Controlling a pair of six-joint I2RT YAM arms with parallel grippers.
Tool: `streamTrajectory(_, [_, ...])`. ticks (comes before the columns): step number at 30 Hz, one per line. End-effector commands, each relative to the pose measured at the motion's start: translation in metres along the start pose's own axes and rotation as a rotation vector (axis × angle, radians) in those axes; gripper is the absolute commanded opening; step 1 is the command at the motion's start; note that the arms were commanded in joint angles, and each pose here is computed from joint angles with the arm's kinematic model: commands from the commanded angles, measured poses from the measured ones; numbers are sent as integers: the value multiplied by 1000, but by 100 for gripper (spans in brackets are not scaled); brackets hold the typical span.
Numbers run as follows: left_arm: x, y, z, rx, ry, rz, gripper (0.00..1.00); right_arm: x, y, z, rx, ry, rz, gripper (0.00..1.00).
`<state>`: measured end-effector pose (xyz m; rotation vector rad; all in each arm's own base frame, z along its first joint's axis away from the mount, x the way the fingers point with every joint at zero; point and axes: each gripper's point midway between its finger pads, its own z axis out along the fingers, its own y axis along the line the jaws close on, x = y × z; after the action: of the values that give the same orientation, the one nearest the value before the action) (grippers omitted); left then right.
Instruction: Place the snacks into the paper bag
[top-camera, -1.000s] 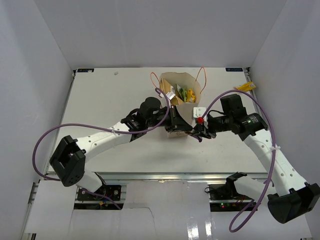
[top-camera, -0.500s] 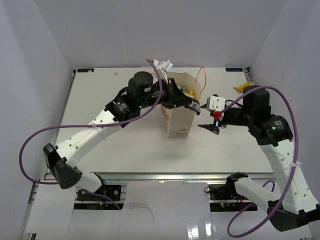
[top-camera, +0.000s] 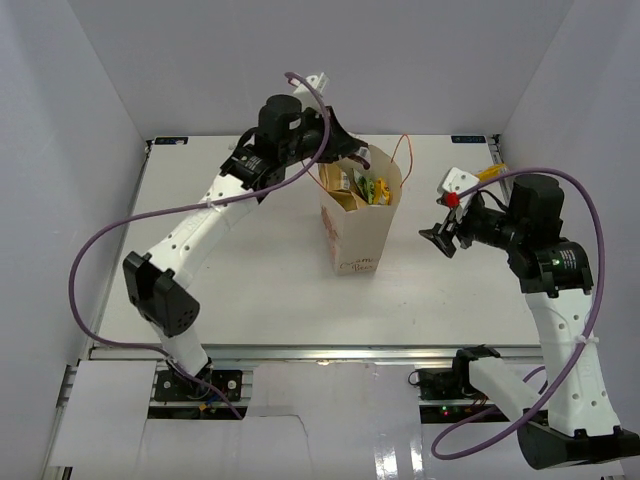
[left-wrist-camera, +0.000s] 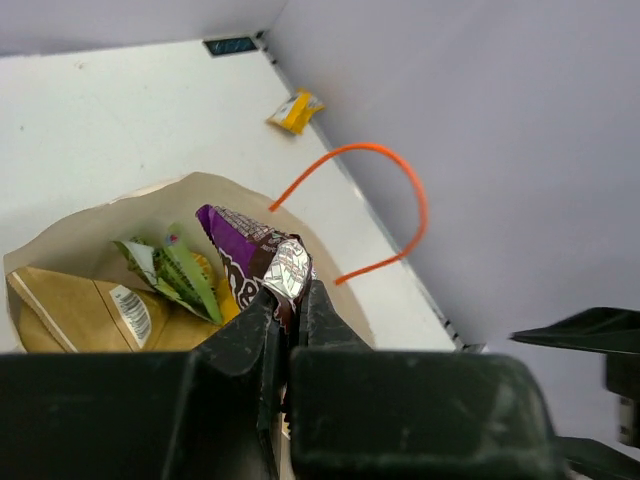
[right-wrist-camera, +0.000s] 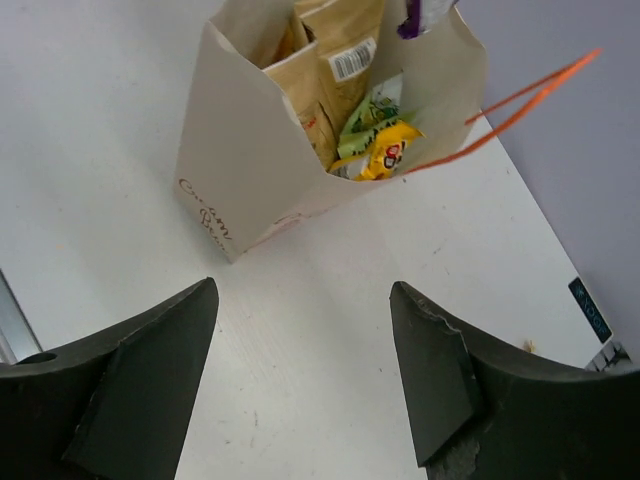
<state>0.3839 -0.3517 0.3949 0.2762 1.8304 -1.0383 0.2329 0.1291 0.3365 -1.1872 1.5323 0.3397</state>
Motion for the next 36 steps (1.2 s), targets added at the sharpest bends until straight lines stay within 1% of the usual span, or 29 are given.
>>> streamTrajectory(1, [3, 7, 11, -26, 27, 52, 0, -3, -22, -6, 115, -5, 51, 76])
streamTrajectory(4, [14, 20, 25, -58, 55, 54, 4, 8, -34, -6, 168, 33, 106, 79])
streamTrajectory(5, [17, 24, 27, -67, 65, 51, 9, 12, -38, -6, 185, 44, 119, 80])
streamTrajectory(6, [21, 27, 30, -75, 74, 46, 17, 16, -42, -6, 202, 54, 134, 82])
streamTrajectory(7, [28, 32, 34, -85, 92, 39, 29, 22, -47, -5, 227, 74, 165, 83])
streamTrajectory(8, [31, 34, 35, -86, 103, 33, 55, 25, -52, -6, 248, 82, 179, 87])
streamTrajectory(9, [34, 34, 37, -86, 112, 24, 65, 33, -55, -2, 251, 102, 204, 88])
streamTrajectory(10, [33, 33, 38, -82, 107, 22, 72, 41, -60, -2, 277, 124, 244, 88])
streamTrajectory(11, [30, 31, 39, -76, 102, 22, 76, 46, -62, 0, 287, 139, 274, 91])
streamTrajectory(12, [18, 22, 37, -52, 80, 29, 82, 58, -68, 5, 310, 171, 341, 92])
streamTrajectory(15, [1, 5, 33, -5, 46, 43, 87, 83, -81, 13, 357, 228, 468, 92])
streamTrajectory(18, [-27, -18, 15, 43, -18, 72, 87, 107, -100, 22, 461, 286, 625, 92])
streamTrajectory(19, [-34, -23, 8, 52, -36, 89, 87, 117, -113, 18, 548, 320, 659, 91])
streamTrajectory(21, [-50, -37, -19, 70, -94, 122, 88, 138, -131, 23, 676, 349, 783, 91])
streamTrajectory(22, [-54, -37, -28, 60, -119, 152, 91, 154, -144, 15, 800, 398, 808, 91])
streamTrajectory(23, [-38, -25, -31, 33, -94, 160, 93, 162, -153, 14, 855, 413, 823, 92])
streamTrajectory(24, [-55, -39, -62, 46, -168, 191, 96, 183, -161, 21, 903, 460, 862, 92])
streamTrajectory(25, [-57, -33, -75, 3, -202, 204, 98, 195, -173, 17, 996, 494, 855, 92])
streamTrajectory(26, [-54, -28, -87, -24, -218, 226, 98, 198, -189, 12, 1056, 496, 859, 93])
streamTrajectory(27, [-40, -20, -111, -53, -227, 230, 98, 229, -198, 14, 1117, 580, 884, 94])
streamTrajectory(28, [-36, -7, -124, -113, -251, 227, 98, 240, -208, 15, 1157, 604, 894, 95])
streamTrajectory(29, [-26, 0, -136, -136, -250, 211, 98, 257, -223, 26, 1182, 640, 903, 95])
streamTrajectory(30, [-6, 16, -157, -188, -247, 186, 98, 267, -233, 24, 1235, 664, 903, 96])
streamTrajectory(31, [5, 27, -166, -227, -245, 155, 98, 275, -241, 30, 1252, 672, 908, 96])
streamTrajectory(32, [17, 30, -174, -232, -238, 98, 98, 304, -243, 43, 1254, 730, 924, 96])
streamTrajectory(33, [50, 48, -176, -271, -170, 57, 98, 299, -261, 46, 1296, 686, 940, 96])
streamTrajectory(34, [55, 46, -191, -269, -185, 22, 98, 307, -266, 49, 1316, 689, 955, 96])
streamTrajectory(35, [68, 51, -195, -284, -168, -41, 98, 328, -264, 58, 1316, 736, 971, 96])
streamTrajectory(36, [87, 60, -196, -300, -140, -69, 98, 322, -278, 60, 1347, 699, 974, 96])
